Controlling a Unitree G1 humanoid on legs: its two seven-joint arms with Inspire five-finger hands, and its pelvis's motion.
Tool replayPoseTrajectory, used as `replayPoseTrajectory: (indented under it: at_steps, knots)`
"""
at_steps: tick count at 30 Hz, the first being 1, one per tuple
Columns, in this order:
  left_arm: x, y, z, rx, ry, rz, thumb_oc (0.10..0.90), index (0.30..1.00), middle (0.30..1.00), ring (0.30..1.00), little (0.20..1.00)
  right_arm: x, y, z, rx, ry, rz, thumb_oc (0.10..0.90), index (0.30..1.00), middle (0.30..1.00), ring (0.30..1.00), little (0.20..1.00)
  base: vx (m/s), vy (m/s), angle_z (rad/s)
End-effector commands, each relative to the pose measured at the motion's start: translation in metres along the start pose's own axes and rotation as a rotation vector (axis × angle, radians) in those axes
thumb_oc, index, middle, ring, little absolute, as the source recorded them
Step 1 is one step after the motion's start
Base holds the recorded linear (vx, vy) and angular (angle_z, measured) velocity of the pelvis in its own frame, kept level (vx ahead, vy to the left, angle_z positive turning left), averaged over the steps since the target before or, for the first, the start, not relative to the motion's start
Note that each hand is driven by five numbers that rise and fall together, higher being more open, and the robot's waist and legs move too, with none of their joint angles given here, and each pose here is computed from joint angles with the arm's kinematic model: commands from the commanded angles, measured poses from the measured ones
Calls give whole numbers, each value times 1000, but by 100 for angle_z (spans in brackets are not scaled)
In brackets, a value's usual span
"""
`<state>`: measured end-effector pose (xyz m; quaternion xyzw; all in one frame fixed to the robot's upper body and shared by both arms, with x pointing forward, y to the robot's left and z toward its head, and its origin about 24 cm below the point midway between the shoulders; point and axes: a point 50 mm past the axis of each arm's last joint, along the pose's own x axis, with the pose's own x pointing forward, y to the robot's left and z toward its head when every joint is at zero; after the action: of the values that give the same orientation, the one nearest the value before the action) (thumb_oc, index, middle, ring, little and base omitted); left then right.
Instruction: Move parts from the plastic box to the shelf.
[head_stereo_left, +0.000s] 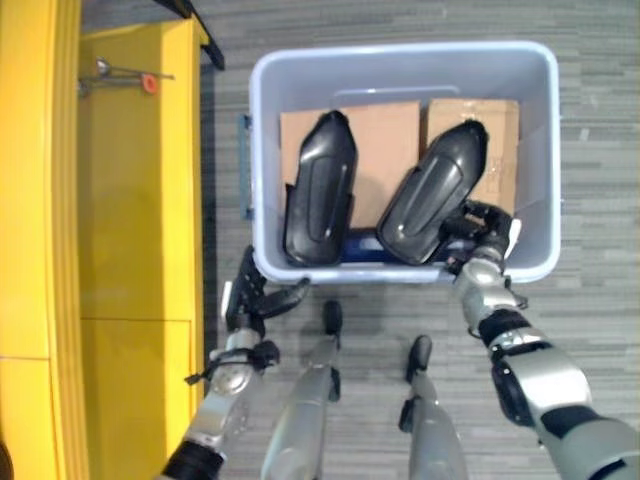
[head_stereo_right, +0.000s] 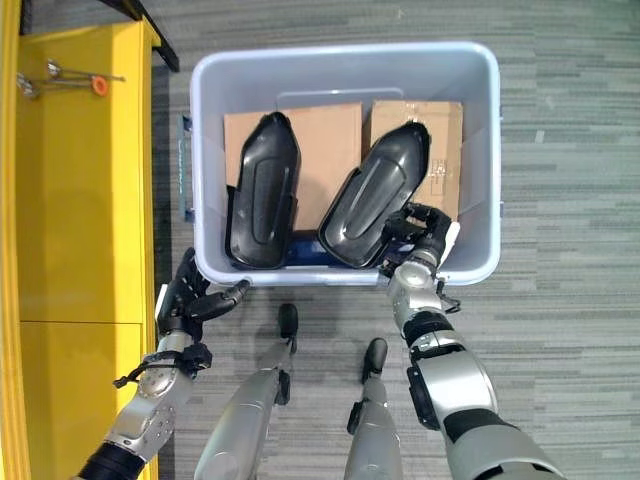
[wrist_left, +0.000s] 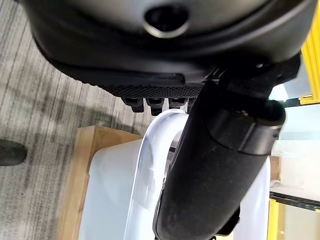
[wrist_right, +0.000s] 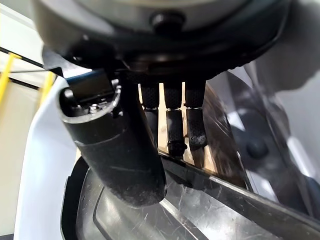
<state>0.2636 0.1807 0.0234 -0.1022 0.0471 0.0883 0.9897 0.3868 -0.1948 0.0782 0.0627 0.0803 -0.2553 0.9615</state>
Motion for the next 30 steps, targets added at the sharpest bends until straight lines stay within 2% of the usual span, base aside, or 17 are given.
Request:
replayPoseTrajectory:
  at_steps: [1,8,12,17,20,27,30]
  knots:
    - [2,-38,22,-50,-114,-186,900,1000,1000,1000,1000,-12,-16,-58,-53,225,-40,400,300,300,300,300,0,0,0]
    - [2,-33,20,-48,-98,-184,900,1000,1000,1000,1000,-5,-38,-55,44,231,-119,400,300,300,300,300,0,0,0]
    - [2,-28,18,-51,-91,-163,900,1000,1000,1000,1000,-5,-33,-46,88,170,-98,400,300,300,300,300,0,0,0]
    - [1,-14,15,-41,-81,-108,900,1000,1000,1000,1000,-18,-3,-20,172,-11,40,400,300,300,300,300,0,-8,-2]
    - [-4,3,11,-34,-64,-56,900,1000,1000,1000,1000,-38,10,-6,256,-123,163,400,300,300,300,300,19,-51,-22]
    - [-14,25,1,8,-14,-21,900,1000,1000,1000,1000,-70,7,-14,224,-197,337,400,300,300,300,300,31,-54,-10]
    - [-24,42,-8,44,23,5,900,1000,1000,1000,1000,-89,-11,-29,262,-176,425,400,300,300,300,300,72,-83,-3]
